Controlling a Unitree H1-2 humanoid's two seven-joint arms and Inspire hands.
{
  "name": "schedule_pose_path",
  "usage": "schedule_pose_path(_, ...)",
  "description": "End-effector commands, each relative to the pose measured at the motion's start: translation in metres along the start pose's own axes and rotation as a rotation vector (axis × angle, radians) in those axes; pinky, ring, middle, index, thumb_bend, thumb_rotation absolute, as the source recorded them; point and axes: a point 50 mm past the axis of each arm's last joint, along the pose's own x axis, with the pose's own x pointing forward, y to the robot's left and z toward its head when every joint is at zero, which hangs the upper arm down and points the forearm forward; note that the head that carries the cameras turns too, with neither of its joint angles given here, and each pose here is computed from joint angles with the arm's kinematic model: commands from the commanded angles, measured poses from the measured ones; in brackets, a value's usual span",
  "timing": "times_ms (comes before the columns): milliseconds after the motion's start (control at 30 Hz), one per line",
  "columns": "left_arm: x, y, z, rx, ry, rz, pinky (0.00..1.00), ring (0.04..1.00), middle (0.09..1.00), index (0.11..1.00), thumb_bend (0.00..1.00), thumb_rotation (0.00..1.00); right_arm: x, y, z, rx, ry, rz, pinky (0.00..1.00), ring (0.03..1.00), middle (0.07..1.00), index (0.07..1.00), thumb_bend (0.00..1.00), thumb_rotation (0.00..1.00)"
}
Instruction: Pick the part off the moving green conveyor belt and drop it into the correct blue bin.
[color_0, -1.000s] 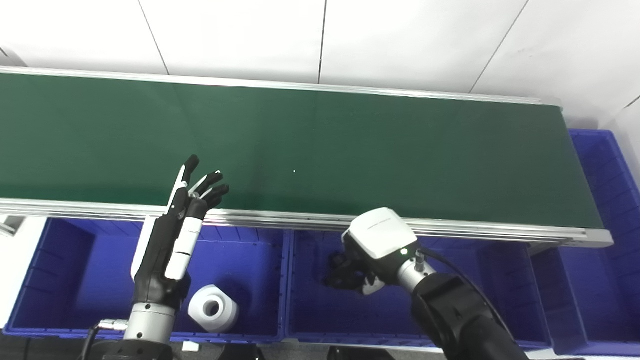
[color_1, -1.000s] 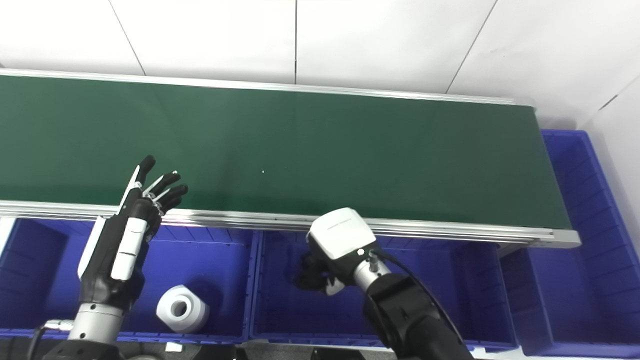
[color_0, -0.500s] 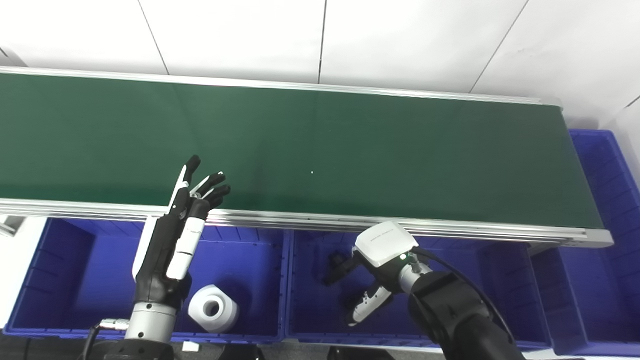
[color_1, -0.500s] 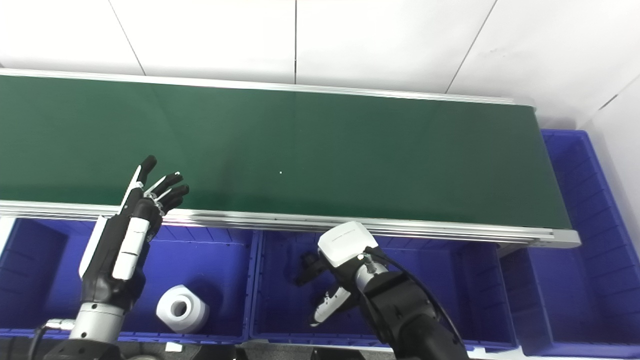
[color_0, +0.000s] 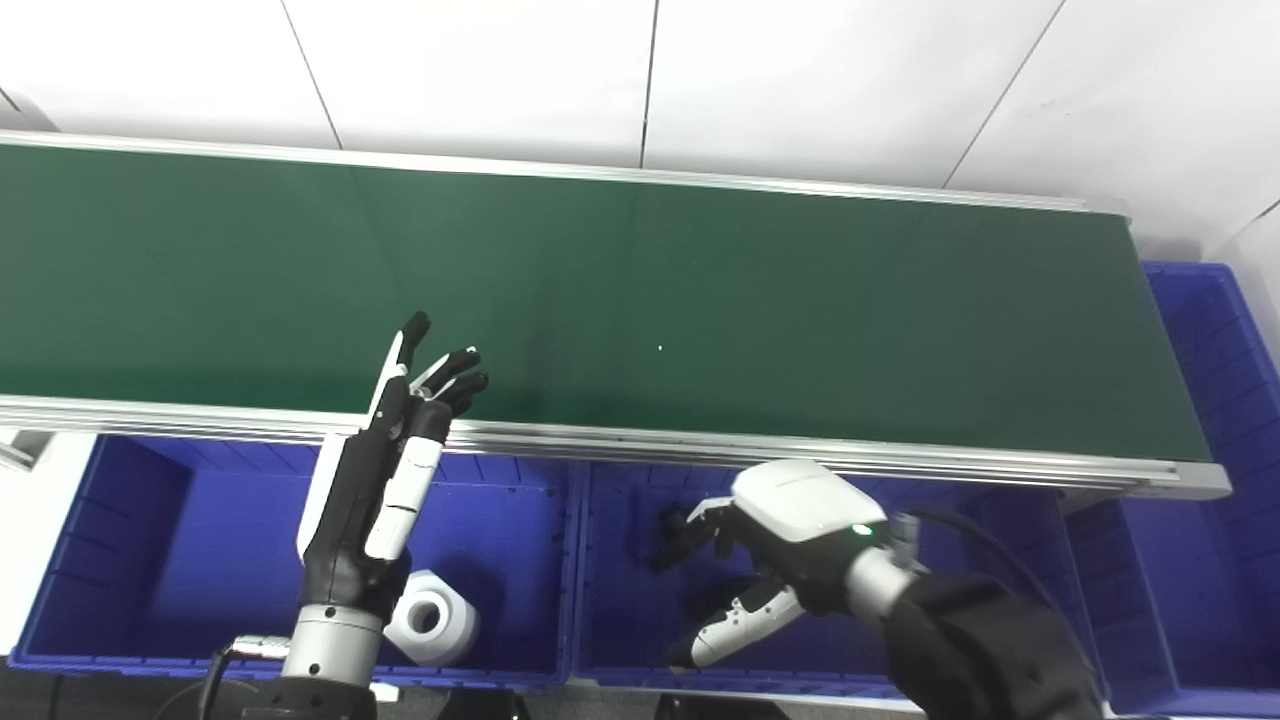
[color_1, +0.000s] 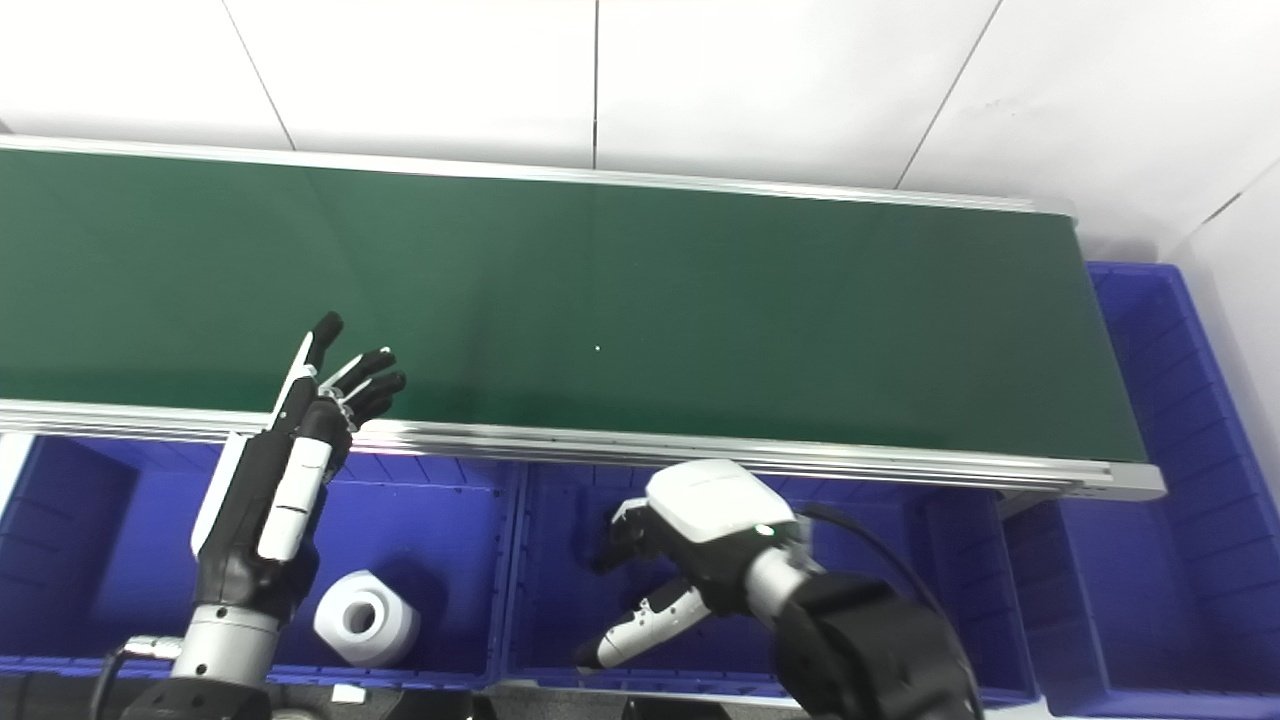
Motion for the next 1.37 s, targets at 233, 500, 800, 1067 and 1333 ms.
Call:
schedule_pose_path(233,-0.009,-0.001,-0.014,0.070,-0.075,0.011,0.81,0.807,0.848,0.998,0.59,0.90,-0.024,0.052,-0.012,0.829,-0.095,-0.577,0.53,0.660,0.780,0.858,0.74,0.76)
schedule_pose_path(500,-0.008,0.001,-0.030,0.093,-0.071,0.012,0.80,0.818,0.852,0.964,0.56,0.86,0.000,0.089,-0.020,1.255,-0.194,-0.956,0.74,0.808,0.905,0.919,0.65,0.88)
schedule_pose_path(800,-0.006,0.006,-0.023,0.135,-0.106,0.031,0.90,0.911,0.932,0.971,0.57,0.92,0.008,0.093,-0.019,1.217,-0.244,-1.004,0.83,0.892,0.977,0.974,0.69,0.92)
schedule_pose_path(1067,-0.002,0.010,-0.013,0.129,-0.118,0.044,0.92,0.923,0.954,0.980,0.56,0.94,0.009,0.086,-0.014,1.187,-0.257,-0.996,0.85,0.918,0.994,0.966,0.74,0.92)
schedule_pose_path(1333,0.000,0.014,-0.014,0.123,-0.119,0.053,0.98,0.954,0.972,0.972,0.59,0.94,0.014,0.082,-0.012,1.127,-0.307,-1.007,0.94,0.965,0.999,0.975,0.74,0.93)
